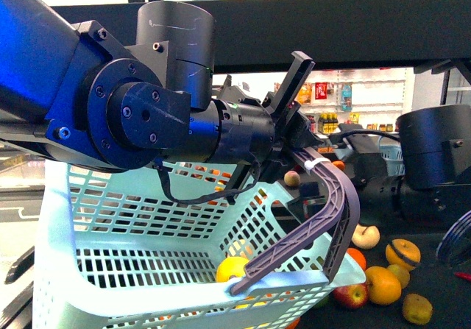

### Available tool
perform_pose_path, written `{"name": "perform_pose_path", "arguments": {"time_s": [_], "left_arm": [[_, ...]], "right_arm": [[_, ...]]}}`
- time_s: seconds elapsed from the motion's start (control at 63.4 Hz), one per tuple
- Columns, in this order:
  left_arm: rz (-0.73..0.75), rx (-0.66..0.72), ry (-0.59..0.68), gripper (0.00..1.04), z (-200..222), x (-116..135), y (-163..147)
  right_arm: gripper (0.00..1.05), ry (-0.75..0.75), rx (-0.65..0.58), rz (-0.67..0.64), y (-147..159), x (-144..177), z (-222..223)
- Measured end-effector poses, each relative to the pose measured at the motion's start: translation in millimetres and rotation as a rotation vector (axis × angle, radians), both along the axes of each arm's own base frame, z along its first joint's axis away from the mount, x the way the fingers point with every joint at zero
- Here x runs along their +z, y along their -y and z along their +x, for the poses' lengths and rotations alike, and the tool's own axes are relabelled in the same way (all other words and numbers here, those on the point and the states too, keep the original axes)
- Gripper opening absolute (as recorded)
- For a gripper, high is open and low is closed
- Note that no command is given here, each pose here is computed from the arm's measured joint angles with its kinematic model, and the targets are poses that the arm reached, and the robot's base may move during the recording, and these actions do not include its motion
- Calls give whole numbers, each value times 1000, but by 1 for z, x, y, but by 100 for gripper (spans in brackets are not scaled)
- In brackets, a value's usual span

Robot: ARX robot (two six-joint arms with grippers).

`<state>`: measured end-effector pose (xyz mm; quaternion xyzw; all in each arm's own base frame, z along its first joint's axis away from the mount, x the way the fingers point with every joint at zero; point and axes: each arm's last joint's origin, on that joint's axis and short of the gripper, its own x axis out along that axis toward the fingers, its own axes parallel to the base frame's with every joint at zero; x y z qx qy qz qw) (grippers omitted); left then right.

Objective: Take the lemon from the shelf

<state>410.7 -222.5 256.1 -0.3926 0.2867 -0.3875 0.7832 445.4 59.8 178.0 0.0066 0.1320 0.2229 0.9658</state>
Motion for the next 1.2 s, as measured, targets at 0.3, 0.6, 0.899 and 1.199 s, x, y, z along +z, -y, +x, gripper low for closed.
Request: {"name": "perform_pose_path", "arguments": {"time_s": [0.3, 0.6, 0.899, 1.199], "left_arm": [[-1, 1, -2, 8, 0, 0, 0], [-1, 0, -1, 8, 0, 0, 1], [-1, 1, -2, 8, 0, 0, 0], [-1, -1, -2, 8, 0, 0, 1]], "right_arm": [[102, 96, -502, -86, 92, 64, -99], [102, 97, -586, -25, 88, 61, -251], [60, 217, -466, -20, 63, 22, -331], [8, 260, -453, -11, 60, 6, -347]]}}
